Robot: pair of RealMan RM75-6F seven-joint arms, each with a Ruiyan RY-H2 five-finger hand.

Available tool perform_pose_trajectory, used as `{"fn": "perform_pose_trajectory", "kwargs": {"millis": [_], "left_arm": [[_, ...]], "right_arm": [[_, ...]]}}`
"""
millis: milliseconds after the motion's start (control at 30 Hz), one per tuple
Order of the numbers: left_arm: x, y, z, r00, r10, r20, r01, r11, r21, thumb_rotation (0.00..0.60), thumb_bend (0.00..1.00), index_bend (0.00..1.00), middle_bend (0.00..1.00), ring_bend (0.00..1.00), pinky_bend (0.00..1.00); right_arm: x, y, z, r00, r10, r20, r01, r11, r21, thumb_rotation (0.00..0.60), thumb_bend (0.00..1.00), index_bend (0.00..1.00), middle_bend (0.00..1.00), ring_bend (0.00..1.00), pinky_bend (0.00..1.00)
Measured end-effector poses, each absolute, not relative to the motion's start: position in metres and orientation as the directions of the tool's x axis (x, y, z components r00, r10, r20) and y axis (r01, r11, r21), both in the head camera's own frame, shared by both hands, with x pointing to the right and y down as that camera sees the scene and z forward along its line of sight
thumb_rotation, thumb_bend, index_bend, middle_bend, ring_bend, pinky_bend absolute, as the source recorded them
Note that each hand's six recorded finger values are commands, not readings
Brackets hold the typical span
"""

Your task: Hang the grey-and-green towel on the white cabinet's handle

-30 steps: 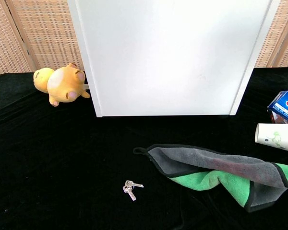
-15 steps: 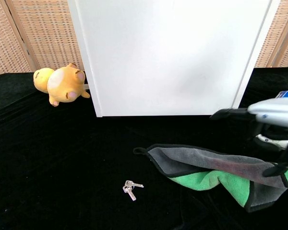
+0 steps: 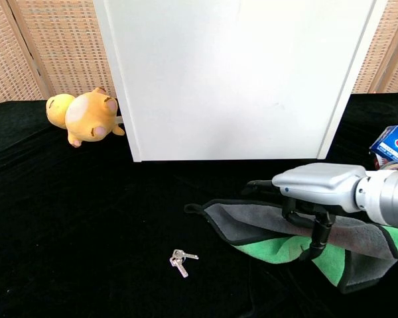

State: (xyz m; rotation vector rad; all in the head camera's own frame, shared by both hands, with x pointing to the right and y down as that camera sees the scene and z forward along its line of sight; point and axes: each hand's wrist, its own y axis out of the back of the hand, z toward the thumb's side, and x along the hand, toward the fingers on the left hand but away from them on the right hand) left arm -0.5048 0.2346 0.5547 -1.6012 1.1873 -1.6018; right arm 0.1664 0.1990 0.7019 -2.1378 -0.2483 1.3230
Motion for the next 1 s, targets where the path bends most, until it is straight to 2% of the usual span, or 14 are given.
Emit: {"fn": "perform_pose_trajectory", "kwargs": {"millis": [333,467,533,633,800,1000], "left_arm": [[-0.505,0.236,0.553,-0.111,-0.881,0.461,-0.19,-0.436,-0.88,0.6,0.0,0.0,0.0,0.0,0.0],[-0.504,0.236,0.554,-0.108,-0.88,0.463,-0.187,-0.439,-0.879,0.6,0.0,0.0,0.0,0.0,0.0],[-0.504,0.236,0.554,-0.107,-0.88,0.463,-0.188,-0.44,-0.878,0.6,0.0,0.0,0.0,0.0,0.0],[-0.503,0.236,0.554,-0.108,-0.88,0.462,-0.189,-0.439,-0.879,0.6,0.0,0.0,0.0,0.0,0.0],[-0.504,0.236,0.554,-0.107,-0.88,0.463,-0.19,-0.439,-0.878,0.6,0.0,0.0,0.0,0.0,0.0],[-0.504,0.235,0.553,-0.105,-0.882,0.459,-0.195,-0.434,-0.879,0.6,0.0,0.0,0.0,0.0,0.0]], "right_arm": [[0.162,0.206,0.72,0.427,0.47,-0.772,-0.207,-0.781,-0.59,0.6,0.01,0.0,0.91,0.92,0.92],[0.167,0.21,0.726,0.412,0.474,-0.778,-0.225,-0.774,-0.591,0.6,0.06,0.01,0.91,0.92,0.92],[0.168,0.211,0.728,0.41,0.478,-0.777,-0.231,-0.77,-0.595,0.6,0.09,0.04,0.91,0.92,0.92],[0.169,0.212,0.73,0.408,0.481,-0.776,-0.233,-0.767,-0.598,0.6,0.22,0.15,0.92,0.93,0.92],[0.168,0.213,0.732,0.414,0.488,-0.768,-0.206,-0.772,-0.602,0.6,0.49,0.35,0.93,0.93,0.92],[0.166,0.212,0.731,0.425,0.504,-0.752,-0.173,-0.77,-0.614,0.6,0.67,0.54,0.95,0.95,0.93]]}}
